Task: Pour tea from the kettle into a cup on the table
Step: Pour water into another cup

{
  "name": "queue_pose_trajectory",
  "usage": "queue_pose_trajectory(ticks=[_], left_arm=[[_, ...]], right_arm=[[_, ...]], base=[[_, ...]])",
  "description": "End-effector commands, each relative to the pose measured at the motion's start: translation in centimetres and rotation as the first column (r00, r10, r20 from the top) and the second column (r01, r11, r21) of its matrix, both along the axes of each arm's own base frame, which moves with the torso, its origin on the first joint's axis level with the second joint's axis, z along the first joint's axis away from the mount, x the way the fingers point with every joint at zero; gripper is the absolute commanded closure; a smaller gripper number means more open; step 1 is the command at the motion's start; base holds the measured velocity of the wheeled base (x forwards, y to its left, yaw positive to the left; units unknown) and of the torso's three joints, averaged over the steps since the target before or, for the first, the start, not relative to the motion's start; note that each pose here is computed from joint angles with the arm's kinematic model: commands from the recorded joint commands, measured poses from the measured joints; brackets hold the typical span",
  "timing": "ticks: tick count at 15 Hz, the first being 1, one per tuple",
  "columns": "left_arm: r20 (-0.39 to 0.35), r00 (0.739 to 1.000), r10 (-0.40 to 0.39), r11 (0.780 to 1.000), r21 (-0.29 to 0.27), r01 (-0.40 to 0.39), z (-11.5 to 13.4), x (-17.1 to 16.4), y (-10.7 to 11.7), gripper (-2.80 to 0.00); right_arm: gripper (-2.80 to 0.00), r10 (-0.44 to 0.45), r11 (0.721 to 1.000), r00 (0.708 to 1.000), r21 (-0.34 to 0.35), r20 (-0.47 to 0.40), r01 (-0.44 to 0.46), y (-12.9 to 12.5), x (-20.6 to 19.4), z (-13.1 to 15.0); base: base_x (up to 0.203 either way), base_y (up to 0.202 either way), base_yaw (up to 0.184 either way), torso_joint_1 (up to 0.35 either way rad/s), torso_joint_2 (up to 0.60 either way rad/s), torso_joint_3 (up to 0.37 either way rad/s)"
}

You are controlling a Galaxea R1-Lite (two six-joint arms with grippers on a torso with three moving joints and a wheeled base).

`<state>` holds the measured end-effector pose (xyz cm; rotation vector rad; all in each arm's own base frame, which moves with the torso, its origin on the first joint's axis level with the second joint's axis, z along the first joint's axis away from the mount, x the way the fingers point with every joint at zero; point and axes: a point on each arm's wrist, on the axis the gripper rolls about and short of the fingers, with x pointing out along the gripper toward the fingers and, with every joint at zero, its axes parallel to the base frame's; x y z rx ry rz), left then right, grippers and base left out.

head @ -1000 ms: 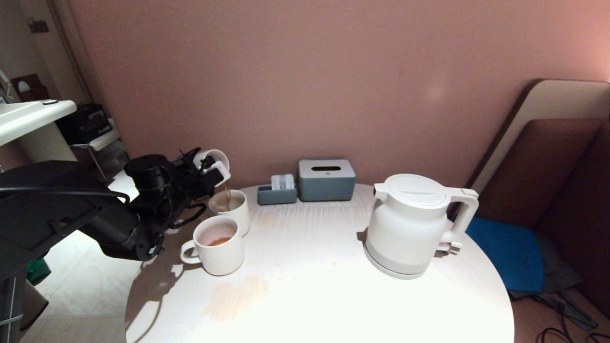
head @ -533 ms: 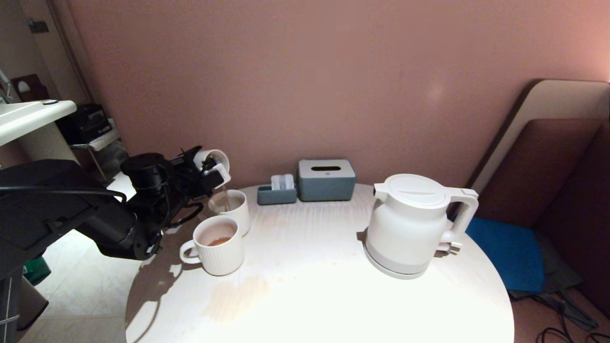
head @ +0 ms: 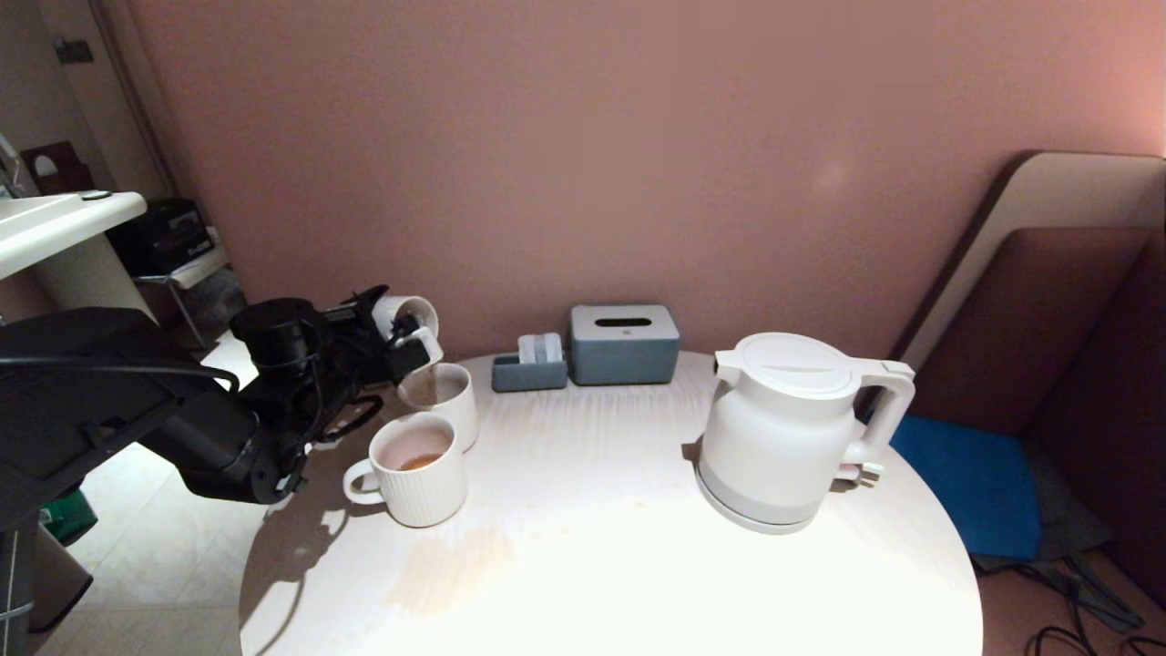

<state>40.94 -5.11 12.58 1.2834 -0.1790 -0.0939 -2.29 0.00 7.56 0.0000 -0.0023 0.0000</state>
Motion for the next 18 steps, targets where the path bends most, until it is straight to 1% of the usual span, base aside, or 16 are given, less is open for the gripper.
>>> queue_pose_trajectory(ticks=[1, 4, 6, 10, 13, 16, 18], left_arm=[[0.013, 1.000, 0.003, 1.000, 0.030, -0.003, 0.2, 0.0, 0.0, 0.00], [0.020, 1.000, 0.006, 0.997, 0.073, -0.007, 0.2, 0.0, 0.0, 0.00], [0.025, 1.000, 0.006, 0.996, 0.083, -0.009, 0.4, -0.1, 0.0, 0.00], [0.032, 0.999, 0.008, 0.992, 0.129, -0.012, 0.5, -0.1, 0.0, 0.00], [0.024, 1.000, 0.009, 0.983, 0.182, -0.013, 0.0, -0.3, 0.0, 0.00], [0.022, 1.000, 0.012, 0.979, 0.205, -0.016, -0.2, -0.3, 0.0, 0.00], [0.017, 1.000, 0.013, 0.973, 0.229, -0.016, -0.6, -0.2, 0.0, 0.00]], right_arm=[[0.00, 0.000, 1.000, 1.000, 0.000, -0.002, 0.000, 0.0, 0.0, 0.0], [0.00, 0.000, 1.000, 1.000, 0.000, -0.001, 0.000, 0.0, 0.0, 0.0], [0.00, 0.000, 1.000, 1.000, 0.000, -0.001, 0.000, 0.0, 0.0, 0.0], [0.00, 0.000, 1.000, 1.000, 0.000, -0.001, 0.000, 0.0, 0.0, 0.0], [0.00, 0.000, 1.000, 1.000, 0.000, -0.001, 0.000, 0.0, 0.0, 0.0], [0.00, 0.000, 1.000, 1.000, 0.000, -0.001, 0.000, 0.0, 0.0, 0.0], [0.00, 0.000, 1.000, 1.000, 0.000, -0.001, 0.000, 0.0, 0.0, 0.0]], base=[[0.000, 0.000, 0.000, 0.000, 0.00, 0.000], [0.000, 0.000, 0.000, 0.000, 0.00, 0.000], [0.000, 0.000, 0.000, 0.000, 0.00, 0.000], [0.000, 0.000, 0.000, 0.000, 0.00, 0.000], [0.000, 0.000, 0.000, 0.000, 0.00, 0.000], [0.000, 0.000, 0.000, 0.000, 0.00, 0.000], [0.000, 0.000, 0.000, 0.000, 0.00, 0.000]])
